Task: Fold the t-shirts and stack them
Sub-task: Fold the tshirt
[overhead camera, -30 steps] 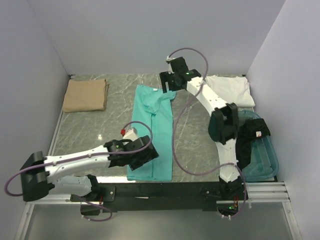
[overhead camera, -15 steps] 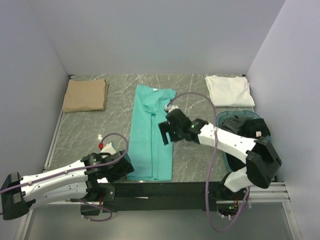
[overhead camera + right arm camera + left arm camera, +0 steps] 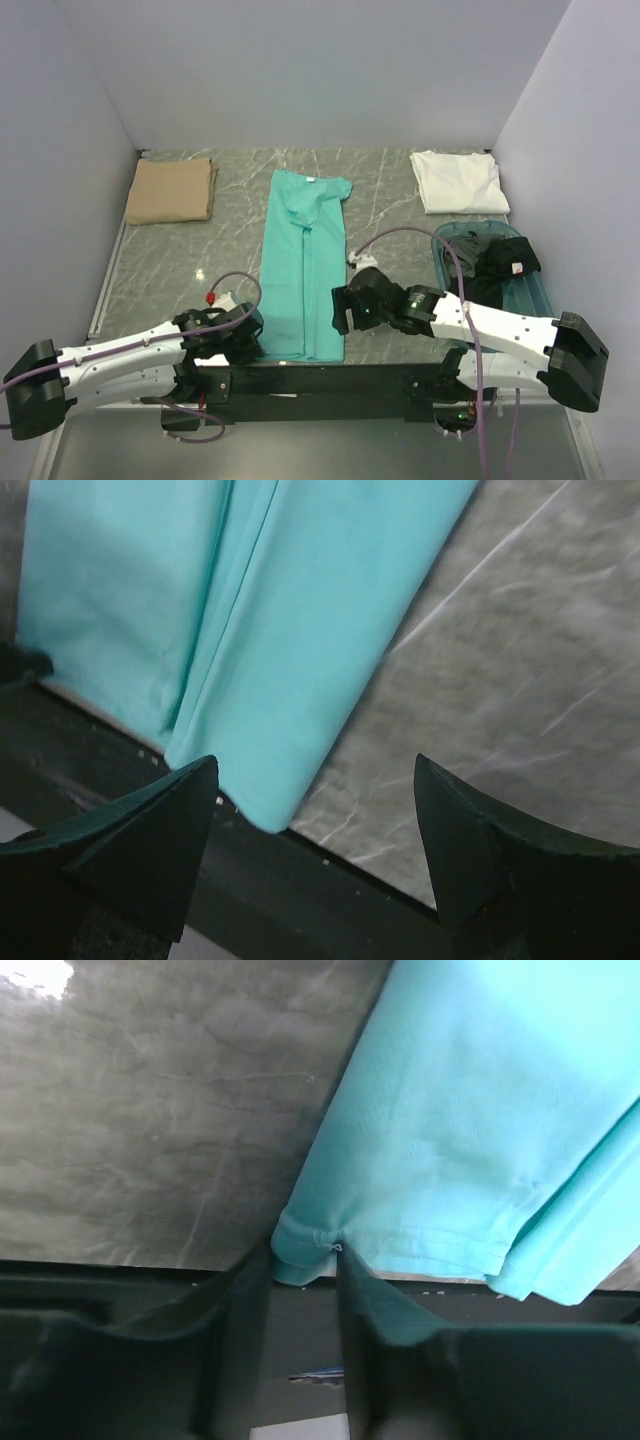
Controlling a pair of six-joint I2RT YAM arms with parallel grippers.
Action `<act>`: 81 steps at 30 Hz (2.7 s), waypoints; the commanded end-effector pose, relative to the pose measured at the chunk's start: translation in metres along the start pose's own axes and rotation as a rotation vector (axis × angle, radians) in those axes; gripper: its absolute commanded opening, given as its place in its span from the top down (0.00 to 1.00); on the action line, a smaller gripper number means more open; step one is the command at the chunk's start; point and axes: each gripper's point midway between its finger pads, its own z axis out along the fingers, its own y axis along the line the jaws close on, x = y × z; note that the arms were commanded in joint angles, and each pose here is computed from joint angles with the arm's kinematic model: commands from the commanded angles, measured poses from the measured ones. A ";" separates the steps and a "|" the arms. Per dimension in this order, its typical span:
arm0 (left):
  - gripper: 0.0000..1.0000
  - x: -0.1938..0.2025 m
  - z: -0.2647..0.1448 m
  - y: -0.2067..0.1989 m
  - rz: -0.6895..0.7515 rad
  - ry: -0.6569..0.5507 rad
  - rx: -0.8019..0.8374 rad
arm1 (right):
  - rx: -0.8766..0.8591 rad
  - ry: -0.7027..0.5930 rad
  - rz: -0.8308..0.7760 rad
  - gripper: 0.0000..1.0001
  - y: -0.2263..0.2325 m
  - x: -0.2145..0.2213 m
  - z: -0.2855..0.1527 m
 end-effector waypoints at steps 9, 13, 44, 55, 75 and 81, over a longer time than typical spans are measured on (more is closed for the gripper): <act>0.99 0.006 0.006 0.001 0.009 0.042 0.000 | 0.027 0.174 -0.130 0.19 0.033 0.082 0.001; 0.99 0.006 0.004 0.001 0.000 0.045 0.011 | 0.087 0.210 -0.158 0.20 0.029 0.097 0.007; 0.99 0.008 -0.014 -0.012 -0.020 0.070 0.111 | -0.009 0.201 -0.126 0.92 0.059 0.106 0.002; 0.99 -0.040 -0.049 -0.071 -0.008 -0.146 0.243 | 0.012 0.074 -0.080 0.93 0.047 0.046 0.005; 0.99 -0.170 -0.054 -0.159 0.000 -0.366 0.328 | 0.153 -0.100 -0.021 0.93 0.001 -0.087 0.020; 0.99 -0.198 -0.044 -0.168 0.002 -0.373 0.322 | 0.194 -0.146 -0.006 0.93 -0.011 -0.121 0.024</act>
